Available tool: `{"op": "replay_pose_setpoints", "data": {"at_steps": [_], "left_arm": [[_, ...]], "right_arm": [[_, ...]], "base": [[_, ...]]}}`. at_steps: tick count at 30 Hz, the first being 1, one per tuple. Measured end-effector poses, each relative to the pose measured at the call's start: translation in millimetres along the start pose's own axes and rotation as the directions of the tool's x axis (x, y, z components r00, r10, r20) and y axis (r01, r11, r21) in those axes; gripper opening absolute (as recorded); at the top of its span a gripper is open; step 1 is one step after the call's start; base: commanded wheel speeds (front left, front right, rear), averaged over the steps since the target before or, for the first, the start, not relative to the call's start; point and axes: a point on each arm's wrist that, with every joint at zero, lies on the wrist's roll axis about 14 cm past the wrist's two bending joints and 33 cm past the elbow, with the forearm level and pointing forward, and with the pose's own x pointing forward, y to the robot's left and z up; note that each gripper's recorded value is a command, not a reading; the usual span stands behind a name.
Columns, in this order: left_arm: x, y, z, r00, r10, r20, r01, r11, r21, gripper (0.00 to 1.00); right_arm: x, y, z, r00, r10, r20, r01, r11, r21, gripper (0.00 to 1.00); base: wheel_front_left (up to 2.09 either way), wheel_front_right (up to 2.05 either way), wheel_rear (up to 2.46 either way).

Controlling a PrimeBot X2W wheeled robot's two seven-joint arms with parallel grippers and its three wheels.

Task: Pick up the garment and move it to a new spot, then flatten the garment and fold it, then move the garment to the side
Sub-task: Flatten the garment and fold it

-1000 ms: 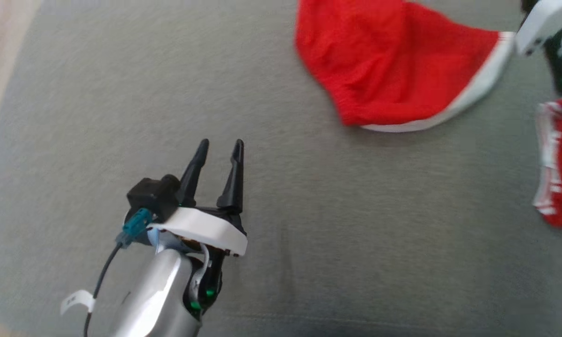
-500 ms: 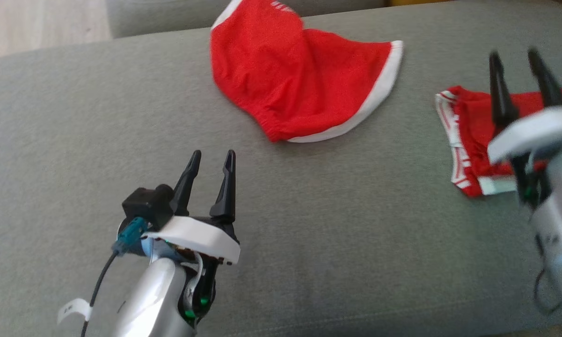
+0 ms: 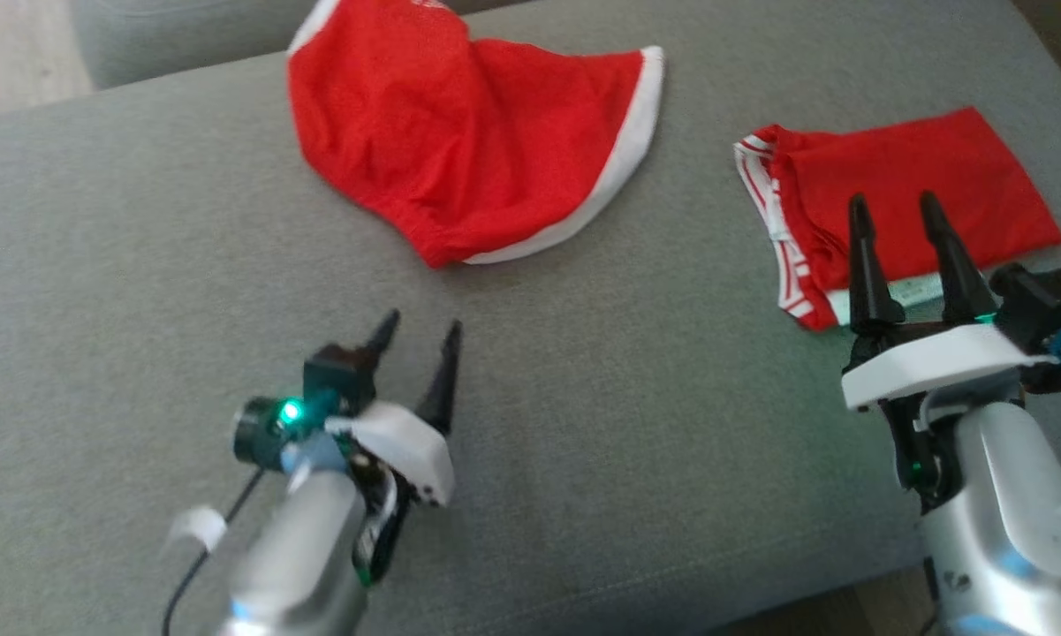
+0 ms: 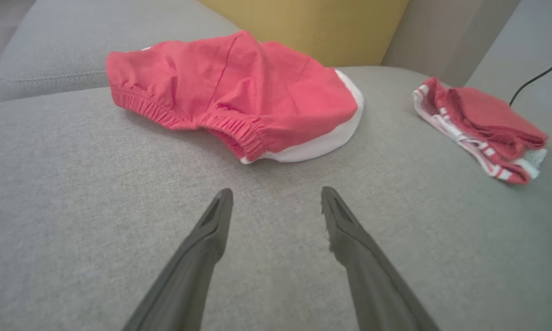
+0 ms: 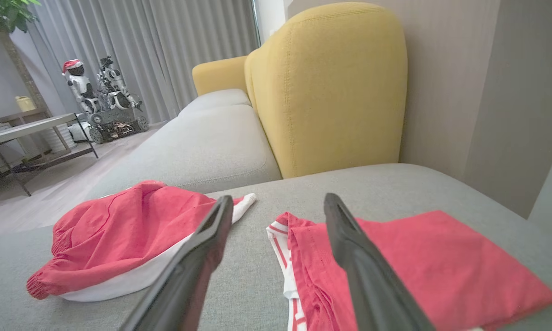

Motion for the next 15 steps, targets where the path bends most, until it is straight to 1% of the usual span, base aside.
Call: {"op": "replay_pose_setpoints", "data": {"at_steps": [5,8,15], "left_arm": [[27.2,6.9,-8.0,0.999,-0.010,-0.050,0.014,0.996,0.085,1.00],[40.4,6.9,-14.9,0.996,-0.032,-0.082,0.044,0.989,0.139,1.00],[66.3,10.5,-25.3,0.991,-0.052,-0.127,0.075,0.980,0.184,1.00]], "right_arm": [[-7.5,-6.7,2.5,0.999,-0.032,-0.007,0.032,0.999,-0.006,1.00],[-9.0,-10.2,4.3,0.999,-0.050,-0.003,0.050,0.999,-0.001,1.00],[-11.7,-23.3,2.7,0.995,-0.096,-0.013,0.096,0.995,-0.007,1.00]], "base": [[0.00,0.00,0.00],[0.00,0.00,0.00],[0.00,0.00,0.00]]}}
